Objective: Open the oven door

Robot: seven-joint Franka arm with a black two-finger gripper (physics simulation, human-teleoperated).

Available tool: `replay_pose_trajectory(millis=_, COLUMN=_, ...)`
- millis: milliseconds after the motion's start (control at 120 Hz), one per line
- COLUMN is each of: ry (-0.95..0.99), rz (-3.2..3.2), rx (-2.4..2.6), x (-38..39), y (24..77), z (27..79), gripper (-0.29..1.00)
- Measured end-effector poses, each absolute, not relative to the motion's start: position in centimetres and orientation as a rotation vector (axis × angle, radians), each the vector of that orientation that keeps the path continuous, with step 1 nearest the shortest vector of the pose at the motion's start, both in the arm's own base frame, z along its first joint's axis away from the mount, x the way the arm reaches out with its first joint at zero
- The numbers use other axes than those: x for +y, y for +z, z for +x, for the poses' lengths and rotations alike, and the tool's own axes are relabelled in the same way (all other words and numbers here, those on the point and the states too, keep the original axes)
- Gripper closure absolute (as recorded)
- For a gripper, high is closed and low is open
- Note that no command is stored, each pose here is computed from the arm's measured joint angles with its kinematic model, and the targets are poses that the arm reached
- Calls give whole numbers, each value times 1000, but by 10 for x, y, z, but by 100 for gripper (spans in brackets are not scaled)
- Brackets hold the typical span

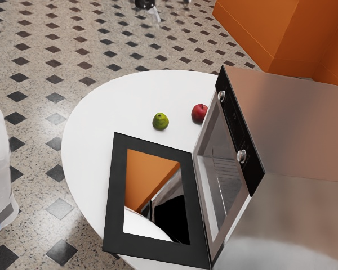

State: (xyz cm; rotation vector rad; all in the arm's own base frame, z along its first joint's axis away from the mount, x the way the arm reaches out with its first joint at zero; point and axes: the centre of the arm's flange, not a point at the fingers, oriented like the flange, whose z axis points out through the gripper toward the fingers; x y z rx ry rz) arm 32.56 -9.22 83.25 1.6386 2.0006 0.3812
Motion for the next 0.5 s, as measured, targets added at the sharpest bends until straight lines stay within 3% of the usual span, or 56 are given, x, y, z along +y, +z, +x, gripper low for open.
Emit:
replay_pose_trajectory(millis=67, ry=266, rz=1435, rx=2191, x=20, y=862, z=366, gripper=0)
replay_pose_trajectory(millis=158, ry=101, rz=1228, rx=2520, x=98, y=805, z=388, gripper=0)
replay_pose_trajectory(millis=292, ry=-69, rz=1006, rx=2799, x=139, y=712, z=403, gripper=0)
replay_pose_trajectory(millis=500, ry=-97, rz=855, rx=2881, x=137, y=688, z=417, gripper=0)
